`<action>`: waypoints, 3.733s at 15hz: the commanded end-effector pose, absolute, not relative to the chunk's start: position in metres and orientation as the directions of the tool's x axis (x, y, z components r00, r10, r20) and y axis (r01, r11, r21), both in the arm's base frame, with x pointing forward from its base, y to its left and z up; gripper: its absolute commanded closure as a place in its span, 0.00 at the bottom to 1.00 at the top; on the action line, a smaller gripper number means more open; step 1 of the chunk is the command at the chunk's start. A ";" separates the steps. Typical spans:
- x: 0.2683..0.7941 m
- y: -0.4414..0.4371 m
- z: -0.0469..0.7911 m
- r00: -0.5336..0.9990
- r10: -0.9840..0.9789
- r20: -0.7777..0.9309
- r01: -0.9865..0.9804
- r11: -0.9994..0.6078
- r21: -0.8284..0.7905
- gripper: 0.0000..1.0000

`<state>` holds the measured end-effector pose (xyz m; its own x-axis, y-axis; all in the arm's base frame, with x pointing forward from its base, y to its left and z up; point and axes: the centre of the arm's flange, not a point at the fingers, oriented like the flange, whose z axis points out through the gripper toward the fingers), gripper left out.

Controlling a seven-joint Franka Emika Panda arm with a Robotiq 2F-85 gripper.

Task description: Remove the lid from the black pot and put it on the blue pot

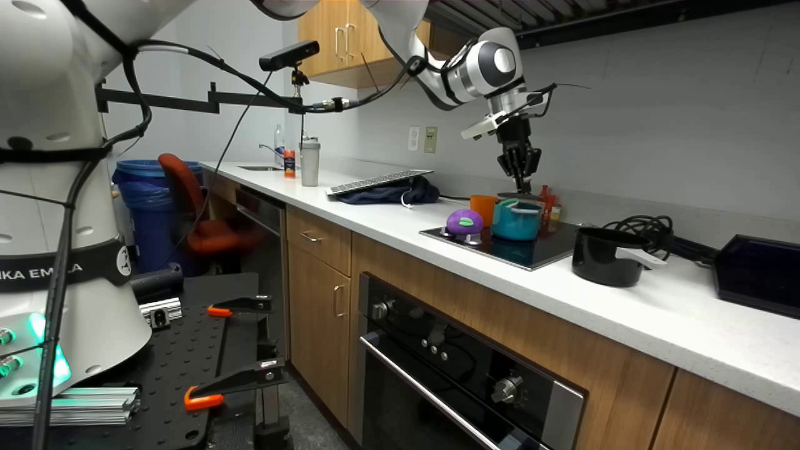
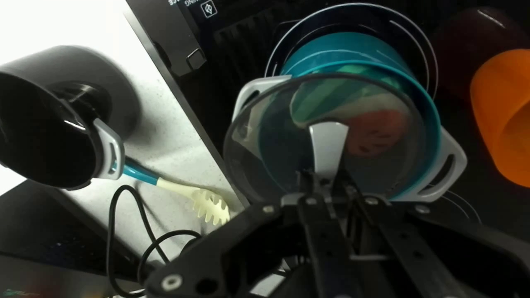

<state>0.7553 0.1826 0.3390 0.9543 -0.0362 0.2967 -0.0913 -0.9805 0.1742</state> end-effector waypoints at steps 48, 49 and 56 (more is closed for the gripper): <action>0.693 0.177 0.317 0.900 -0.007 0.436 -0.096 -0.978 0.183 0.00; 0.684 0.175 0.315 0.891 -0.009 0.454 -0.104 -0.977 0.185 0.00; 0.618 0.153 0.313 0.854 -0.043 0.519 -0.169 -0.965 0.198 0.00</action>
<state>0.6776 0.1662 0.3032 0.8700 -0.0152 0.4928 -0.1292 -0.9716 0.1981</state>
